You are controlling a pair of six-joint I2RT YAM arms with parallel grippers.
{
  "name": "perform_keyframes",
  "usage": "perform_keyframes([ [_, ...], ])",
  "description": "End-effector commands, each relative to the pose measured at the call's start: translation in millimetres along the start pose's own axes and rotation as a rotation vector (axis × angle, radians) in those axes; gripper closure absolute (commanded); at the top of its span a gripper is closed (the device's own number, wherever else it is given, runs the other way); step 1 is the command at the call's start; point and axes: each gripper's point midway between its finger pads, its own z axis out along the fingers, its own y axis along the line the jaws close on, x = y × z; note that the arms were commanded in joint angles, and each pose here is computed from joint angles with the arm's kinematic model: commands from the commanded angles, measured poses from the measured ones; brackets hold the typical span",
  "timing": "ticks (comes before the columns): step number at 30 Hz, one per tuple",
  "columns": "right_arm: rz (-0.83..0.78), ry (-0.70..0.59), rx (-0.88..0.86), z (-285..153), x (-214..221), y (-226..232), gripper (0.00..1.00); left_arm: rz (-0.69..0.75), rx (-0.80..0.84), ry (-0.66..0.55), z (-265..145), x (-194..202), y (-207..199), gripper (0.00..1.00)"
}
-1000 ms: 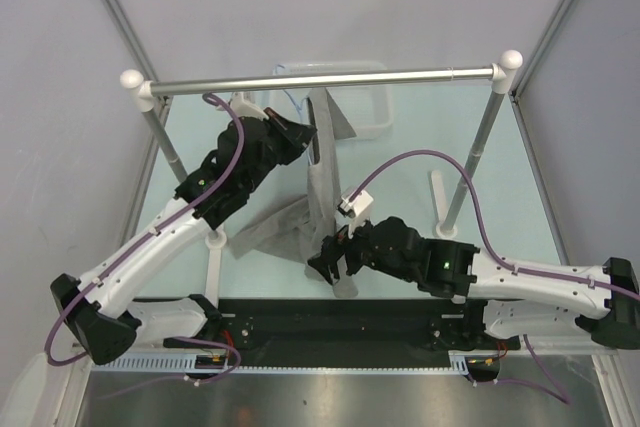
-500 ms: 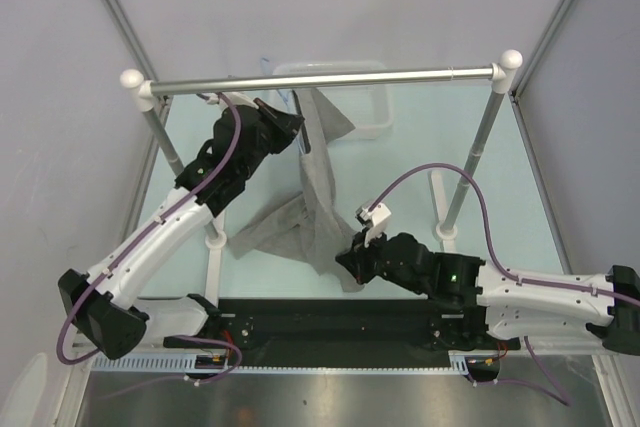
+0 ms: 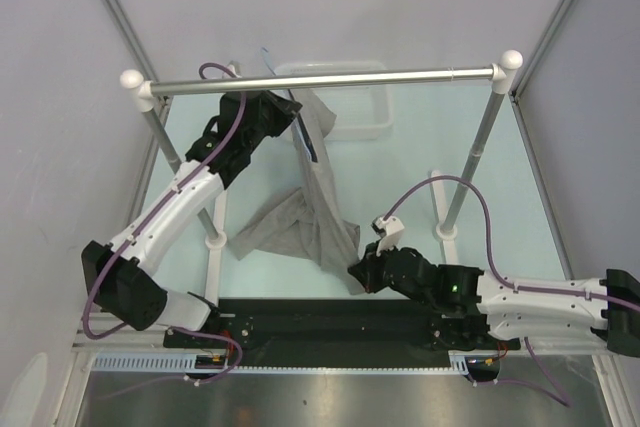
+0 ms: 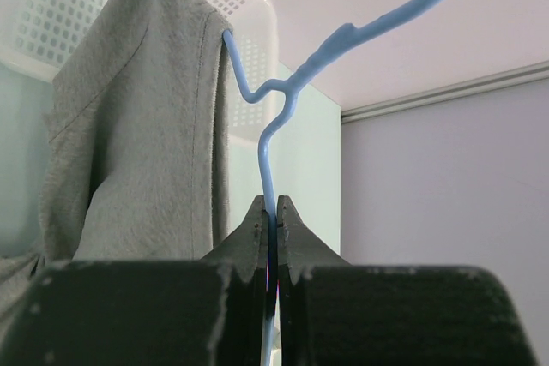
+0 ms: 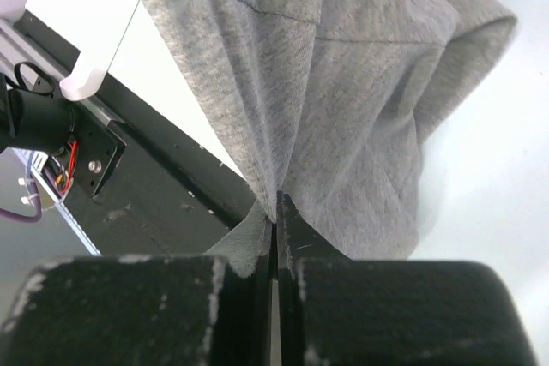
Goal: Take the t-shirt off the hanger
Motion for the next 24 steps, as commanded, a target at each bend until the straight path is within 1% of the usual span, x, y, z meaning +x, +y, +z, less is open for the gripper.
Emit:
perform_keyframes([
  [1, 0.043, 0.027, 0.001, -6, 17, -8, 1.0, -0.077, 0.172, -0.155, -7, -57, -57, 1.0],
  [8, 0.092, 0.074, -0.007, -11, 43, -19, 1.0, -0.089, 0.159, -0.156, 8, -57, -50, 1.0],
  [11, 0.118, 0.109, 0.024, -12, 59, -30, 1.0, -0.089, 0.169, -0.148, 12, -57, -53, 1.0],
  [14, 0.124, 0.106, 0.021, -11, 62, -32, 1.0, -0.085, 0.194, -0.125, 13, -55, -59, 1.0],
  [17, 0.122, 0.056, 0.037, -10, 45, -30, 1.0, -0.078, 0.236, -0.072, 7, -45, -65, 1.0],
  [18, 0.099, 0.039, 0.04, -9, 39, -29, 1.0, -0.069, 0.252, -0.053, 3, -42, -66, 0.99],
  [20, 0.084, 0.008, 0.036, -8, 22, -22, 1.0, -0.048, 0.295, 0.006, -10, -31, -71, 1.0],
  [21, 0.053, -0.001, 0.048, -7, 15, -24, 1.0, -0.035, 0.29, 0.04, -11, -22, -64, 1.0],
  [22, 0.038, -0.001, 0.059, -4, 11, -23, 1.0, -0.018, 0.319, 0.104, -19, -10, -66, 1.0],
  [23, 0.03, -0.02, 0.052, -4, -2, -17, 1.0, 0.011, 0.325, 0.133, -23, -3, -63, 1.0],
  [24, 0.021, -0.029, 0.071, -3, -10, -19, 1.0, 0.026, 0.325, 0.174, -33, 6, -58, 1.0],
])
